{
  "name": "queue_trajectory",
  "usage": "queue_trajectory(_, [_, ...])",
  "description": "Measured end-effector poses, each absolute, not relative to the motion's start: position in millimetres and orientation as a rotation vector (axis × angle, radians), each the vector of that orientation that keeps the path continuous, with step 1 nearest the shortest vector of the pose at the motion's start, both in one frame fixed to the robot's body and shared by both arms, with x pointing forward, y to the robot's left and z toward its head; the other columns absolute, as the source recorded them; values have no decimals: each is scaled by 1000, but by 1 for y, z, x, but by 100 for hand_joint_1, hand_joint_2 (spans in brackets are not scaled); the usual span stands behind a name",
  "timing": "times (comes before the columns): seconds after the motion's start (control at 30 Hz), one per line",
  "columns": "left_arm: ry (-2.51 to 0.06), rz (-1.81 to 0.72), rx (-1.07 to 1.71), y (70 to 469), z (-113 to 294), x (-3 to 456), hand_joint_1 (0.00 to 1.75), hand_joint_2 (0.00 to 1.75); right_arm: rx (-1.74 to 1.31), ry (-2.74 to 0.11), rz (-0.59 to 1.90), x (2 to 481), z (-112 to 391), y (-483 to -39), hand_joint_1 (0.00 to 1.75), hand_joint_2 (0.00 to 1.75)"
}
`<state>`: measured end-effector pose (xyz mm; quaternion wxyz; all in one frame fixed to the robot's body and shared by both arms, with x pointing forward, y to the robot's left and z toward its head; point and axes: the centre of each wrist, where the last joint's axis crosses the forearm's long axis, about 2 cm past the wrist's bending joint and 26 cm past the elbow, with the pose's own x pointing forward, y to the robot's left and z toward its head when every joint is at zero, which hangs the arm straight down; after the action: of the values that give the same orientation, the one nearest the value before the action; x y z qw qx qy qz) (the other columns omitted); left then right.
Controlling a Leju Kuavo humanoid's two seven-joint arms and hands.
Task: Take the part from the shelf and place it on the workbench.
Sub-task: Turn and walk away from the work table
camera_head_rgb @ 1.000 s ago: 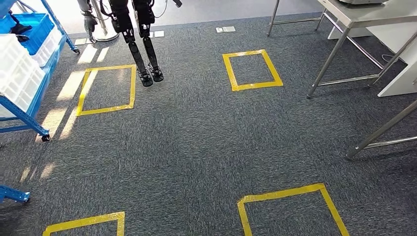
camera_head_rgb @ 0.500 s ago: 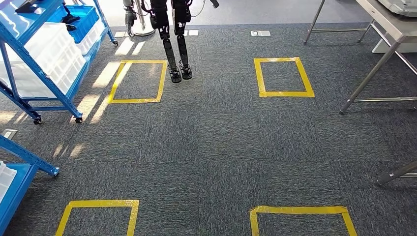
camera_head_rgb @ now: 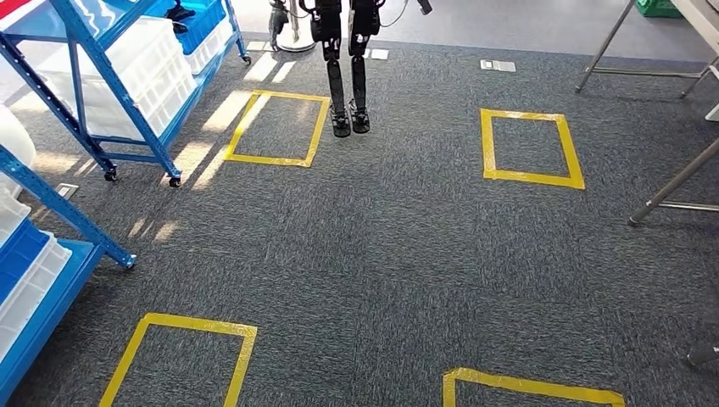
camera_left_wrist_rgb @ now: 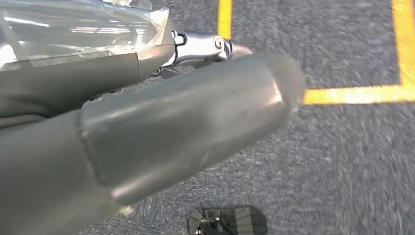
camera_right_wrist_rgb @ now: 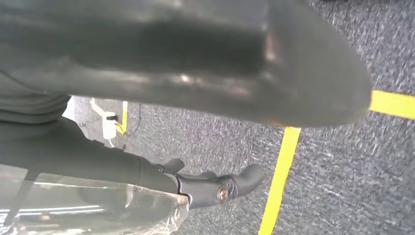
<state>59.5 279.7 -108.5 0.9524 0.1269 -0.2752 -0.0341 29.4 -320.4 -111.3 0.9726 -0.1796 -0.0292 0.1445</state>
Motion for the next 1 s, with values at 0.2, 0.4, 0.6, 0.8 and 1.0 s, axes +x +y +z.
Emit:
queue_trajectory(0.2, [-569, -70, 260, 279, -108, 62, 0, 0, -363, -62, 296, 26, -112, -322, 0, 0])
queue_trajectory(0.4, [-571, -69, 260, 281, -108, 63, 0, 0, -362, -67, 297, 26, -112, -321, 0, 0])
queue_trajectory(0.6, [-565, -66, 262, 282, -109, 59, 0, 0, -360, -68, 298, 27, -112, -320, 0, 0])
queue_trajectory(0.8, [-566, -69, 261, 281, -109, 59, 0, 0, -360, -57, 296, 26, -112, -320, 0, 0])
queue_trajectory(1.0, [-568, -70, 262, 282, -108, 60, 0, 0, -359, -59, 296, 27, -112, -319, 0, 0])
